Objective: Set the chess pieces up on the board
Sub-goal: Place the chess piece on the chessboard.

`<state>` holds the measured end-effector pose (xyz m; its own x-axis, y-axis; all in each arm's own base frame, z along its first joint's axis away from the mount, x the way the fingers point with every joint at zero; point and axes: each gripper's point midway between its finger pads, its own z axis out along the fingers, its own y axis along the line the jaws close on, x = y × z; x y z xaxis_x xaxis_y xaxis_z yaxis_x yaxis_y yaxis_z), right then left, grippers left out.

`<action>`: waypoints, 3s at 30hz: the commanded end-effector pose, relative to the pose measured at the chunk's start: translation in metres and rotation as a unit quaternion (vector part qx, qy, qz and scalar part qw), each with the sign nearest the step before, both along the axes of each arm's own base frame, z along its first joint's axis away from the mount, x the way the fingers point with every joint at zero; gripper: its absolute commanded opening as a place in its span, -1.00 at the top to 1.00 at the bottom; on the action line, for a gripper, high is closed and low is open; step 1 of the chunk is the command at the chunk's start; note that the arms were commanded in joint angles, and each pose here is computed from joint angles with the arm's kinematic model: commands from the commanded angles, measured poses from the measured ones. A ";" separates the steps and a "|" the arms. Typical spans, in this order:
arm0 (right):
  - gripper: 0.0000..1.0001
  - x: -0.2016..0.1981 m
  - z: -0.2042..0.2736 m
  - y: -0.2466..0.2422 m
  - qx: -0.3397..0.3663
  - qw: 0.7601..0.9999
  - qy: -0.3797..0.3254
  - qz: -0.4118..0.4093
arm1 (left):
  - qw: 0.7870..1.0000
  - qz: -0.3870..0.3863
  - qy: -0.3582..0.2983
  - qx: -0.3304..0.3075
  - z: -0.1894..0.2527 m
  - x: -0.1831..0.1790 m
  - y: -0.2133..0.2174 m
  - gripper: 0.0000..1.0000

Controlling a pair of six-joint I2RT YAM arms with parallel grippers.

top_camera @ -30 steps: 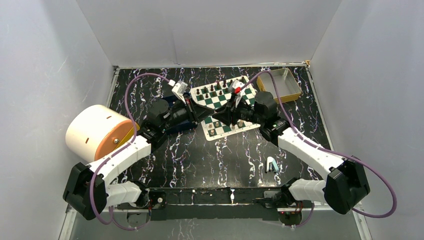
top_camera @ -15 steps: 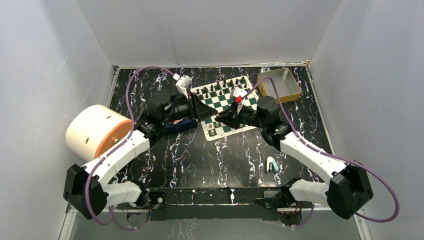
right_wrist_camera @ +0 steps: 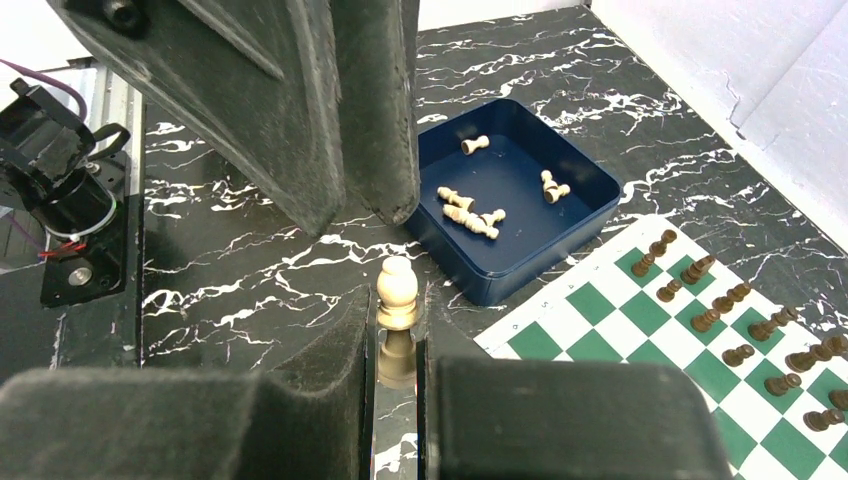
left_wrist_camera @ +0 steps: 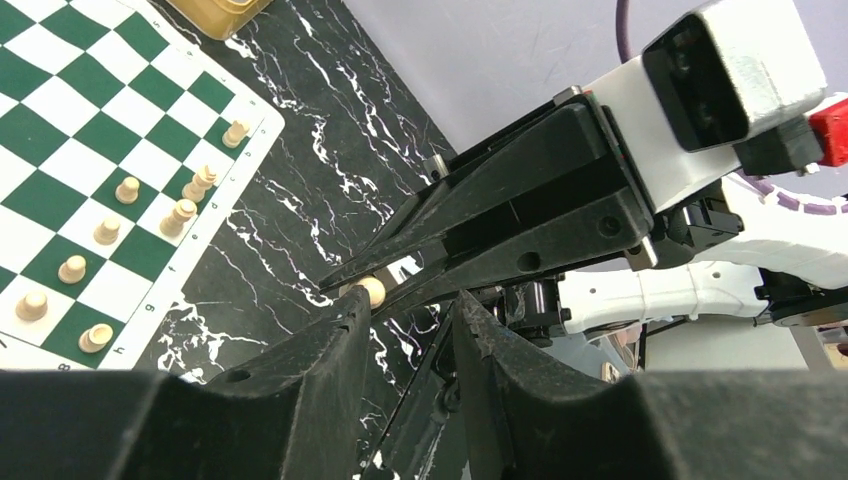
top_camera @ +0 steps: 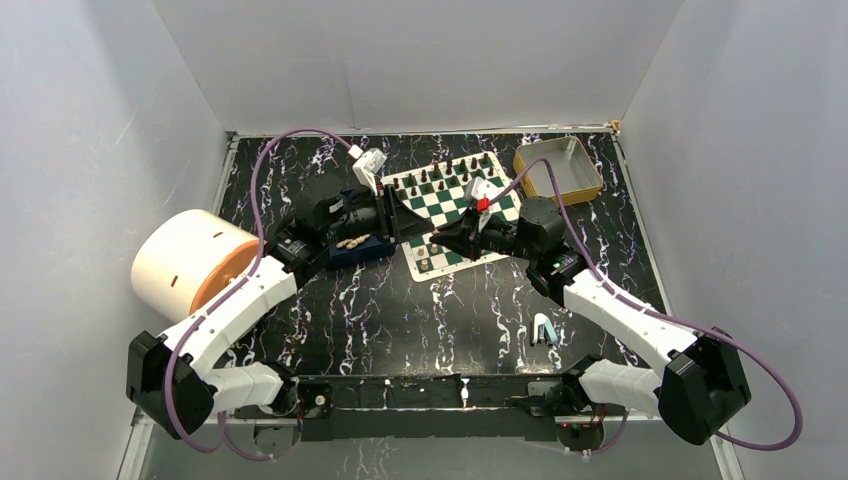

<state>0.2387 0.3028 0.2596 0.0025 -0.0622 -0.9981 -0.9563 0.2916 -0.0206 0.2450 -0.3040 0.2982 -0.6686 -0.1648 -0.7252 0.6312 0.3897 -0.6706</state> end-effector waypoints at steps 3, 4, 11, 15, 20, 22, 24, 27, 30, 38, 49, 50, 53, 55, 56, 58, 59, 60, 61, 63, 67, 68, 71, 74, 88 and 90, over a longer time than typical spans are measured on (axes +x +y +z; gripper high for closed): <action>0.97 -0.005 0.027 0.000 0.032 0.998 -0.046 0.015 | 1.000 -0.014 0.013 -0.005 0.010 -0.004 -0.005 0.35; 0.97 -0.006 0.028 0.000 0.034 0.998 -0.047 0.016 | 1.000 -0.015 0.017 -0.006 0.009 -0.003 -0.006 0.35; 0.94 -0.008 0.030 0.002 0.037 0.998 -0.052 0.024 | 0.999 -0.014 0.034 -0.007 0.002 0.001 -0.010 0.38; 0.94 -0.006 0.033 0.002 0.040 0.997 -0.057 0.022 | 0.999 -0.014 0.042 -0.006 -0.003 0.003 -0.011 0.43; 0.94 -0.004 0.032 0.003 0.041 0.997 -0.056 0.018 | 0.998 -0.024 0.051 -0.009 -0.005 0.000 -0.014 0.56; 0.93 -0.002 0.031 0.003 0.041 0.998 -0.053 0.015 | 0.998 -0.029 0.052 -0.010 -0.006 -0.002 -0.014 0.64; 0.91 0.000 0.028 0.004 0.039 0.998 -0.046 0.012 | 0.998 -0.031 0.052 -0.010 -0.007 -0.003 -0.014 0.76; 0.80 0.003 0.021 0.004 0.035 0.999 -0.030 0.003 | 0.998 -0.033 0.047 -0.006 -0.009 -0.003 -0.013 0.93; 0.62 0.007 0.010 0.001 0.025 1.000 -0.012 -0.013 | 0.999 -0.028 0.039 0.004 -0.015 0.000 -0.012 0.98; -0.58 -0.002 -0.026 -0.027 -0.007 0.996 0.038 -0.075 | 0.998 0.011 -0.018 0.055 -0.030 0.023 -0.006 1.00; -0.97 -0.013 -0.110 -0.104 -0.076 0.911 0.266 -0.307 | 0.976 0.059 -0.116 0.175 -0.066 0.067 -0.017 1.00; -0.97 -0.013 -0.115 -0.112 -0.088 0.899 0.276 -0.328 | 0.974 0.058 -0.119 0.186 -0.072 0.070 -0.021 1.00; -0.97 -0.007 -0.124 -0.136 -0.110 0.872 0.287 -0.382 | 0.967 0.045 -0.133 0.214 -0.088 0.074 -0.037 1.00; -0.97 -0.001 -0.125 -0.148 -0.109 0.860 0.294 -0.402 | 0.961 0.041 -0.142 0.234 -0.100 0.078 -0.045 1.00; -0.97 0.002 -0.124 -0.154 -0.104 0.855 0.301 -0.410 | 0.957 0.042 -0.147 0.245 -0.105 0.080 -0.048 1.00; -0.97 0.009 -0.125 -0.167 -0.092 0.844 0.317 -0.422 | 0.951 0.044 -0.154 0.264 -0.116 0.085 -0.051 1.00; -0.97 0.011 -0.124 -0.169 -0.084 0.842 0.328 -0.419 | 0.948 0.045 -0.157 0.272 -0.121 0.087 -0.053 1.00; -0.97 0.014 -0.125 -0.175 -0.078 0.838 0.337 -0.422 | 0.946 0.048 -0.158 0.278 -0.126 0.089 -0.054 1.00; -0.97 0.017 -0.125 -0.179 -0.071 0.835 0.344 -0.423 | 0.944 0.050 -0.159 0.284 -0.132 0.091 -0.055 1.00; -0.97 0.023 -0.127 -0.187 -0.061 0.828 0.359 -0.426 | 0.941 0.053 -0.162 0.291 -0.141 0.093 -0.056 1.00; -0.97 0.028 -0.124 -0.191 -0.042 0.824 0.366 -0.430 | 0.931 0.051 -0.173 0.319 -0.160 0.096 -0.058 1.00; -0.97 0.030 -0.122 -0.191 -0.037 0.824 0.365 -0.432 | 0.928 0.055 -0.174 0.325 -0.165 0.097 -0.057 1.00; -0.97 0.032 -0.119 -0.194 -0.029 0.824 0.357 -0.440 | 0.927 0.056 -0.179 0.324 -0.173 0.099 -0.059 1.00; -0.97 0.032 -0.117 -0.196 -0.024 0.824 0.350 -0.444 | 0.925 0.057 -0.188 0.325 -0.179 0.100 -0.061 1.00; -0.97 0.031 -0.111 -0.190 -0.006 0.829 0.355 -0.433 | 0.929 0.037 -0.160 0.332 -0.208 0.097 -0.069 1.00; -0.97 0.031 -0.111 -0.189 -0.004 0.830 0.355 -0.430 | 0.929 0.035 -0.158 0.334 -0.211 0.096 -0.069 1.00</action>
<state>0.2570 0.1084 0.1227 -0.6969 0.2318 -0.6787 -0.1194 0.8956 0.4284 0.3407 -0.3673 0.0889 -0.4166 0.3634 -0.8333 0.7076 0.7051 -0.0463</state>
